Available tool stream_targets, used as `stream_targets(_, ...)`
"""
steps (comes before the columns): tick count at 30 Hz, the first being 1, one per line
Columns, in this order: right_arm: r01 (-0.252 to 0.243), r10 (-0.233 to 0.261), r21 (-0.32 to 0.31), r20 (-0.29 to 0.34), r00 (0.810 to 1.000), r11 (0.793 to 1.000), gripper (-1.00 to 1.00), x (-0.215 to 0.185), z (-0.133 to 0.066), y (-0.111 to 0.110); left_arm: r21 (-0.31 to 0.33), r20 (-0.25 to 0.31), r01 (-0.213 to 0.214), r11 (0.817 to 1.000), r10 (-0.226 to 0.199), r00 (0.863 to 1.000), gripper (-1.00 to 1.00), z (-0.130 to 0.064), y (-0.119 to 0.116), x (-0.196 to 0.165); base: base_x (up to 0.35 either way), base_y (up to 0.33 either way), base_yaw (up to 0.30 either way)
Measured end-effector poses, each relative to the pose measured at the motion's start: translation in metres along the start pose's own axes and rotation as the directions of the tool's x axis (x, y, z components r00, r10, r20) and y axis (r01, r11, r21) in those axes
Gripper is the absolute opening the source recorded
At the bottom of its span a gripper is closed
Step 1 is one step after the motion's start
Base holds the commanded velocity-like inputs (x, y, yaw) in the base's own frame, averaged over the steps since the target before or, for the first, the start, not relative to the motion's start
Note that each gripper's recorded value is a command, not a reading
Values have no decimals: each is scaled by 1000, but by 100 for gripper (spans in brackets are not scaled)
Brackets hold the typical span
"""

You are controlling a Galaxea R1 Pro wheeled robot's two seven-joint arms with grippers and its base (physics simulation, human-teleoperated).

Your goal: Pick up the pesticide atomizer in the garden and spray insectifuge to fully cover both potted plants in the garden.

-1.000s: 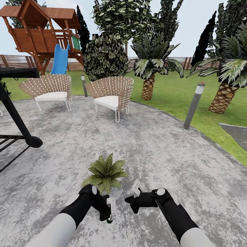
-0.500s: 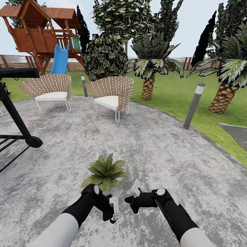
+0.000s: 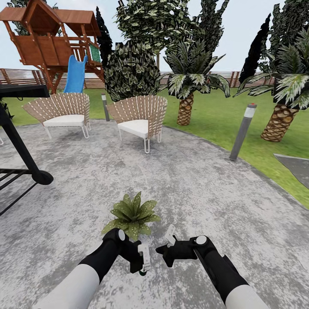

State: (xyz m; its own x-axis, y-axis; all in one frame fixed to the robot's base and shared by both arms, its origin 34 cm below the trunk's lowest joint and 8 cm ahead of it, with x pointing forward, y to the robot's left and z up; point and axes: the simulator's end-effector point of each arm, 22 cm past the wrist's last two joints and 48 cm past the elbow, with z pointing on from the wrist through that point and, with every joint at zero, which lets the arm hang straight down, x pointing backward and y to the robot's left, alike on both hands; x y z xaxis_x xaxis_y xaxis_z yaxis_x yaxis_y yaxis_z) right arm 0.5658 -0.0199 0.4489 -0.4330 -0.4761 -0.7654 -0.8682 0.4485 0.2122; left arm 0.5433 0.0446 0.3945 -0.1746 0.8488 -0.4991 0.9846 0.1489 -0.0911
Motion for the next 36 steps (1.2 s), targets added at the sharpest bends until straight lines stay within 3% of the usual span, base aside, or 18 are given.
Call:
stream_targets(11, 1, -1, -1, 1, 1000, 1000, -100, -1, 0, 0, 1, 12, 1, 1000, -1, 1000, -100, 2, -1, -6, 0, 0, 0)
stream_targets(19, 1, -1, -2, 1, 1000, 1000, -100, -1, 0, 1, -35, 14, 2, 999, -2, 1000, -100, 2, 6, -7, 0, 0, 0)
stream_targets(36, 0, 0, -1, 2, 1000, 1000, -100, -1, 1, 1, -28, 26, 1, 1000, 0, 1000, -100, 5, 2, -15, 0, 0, 0)
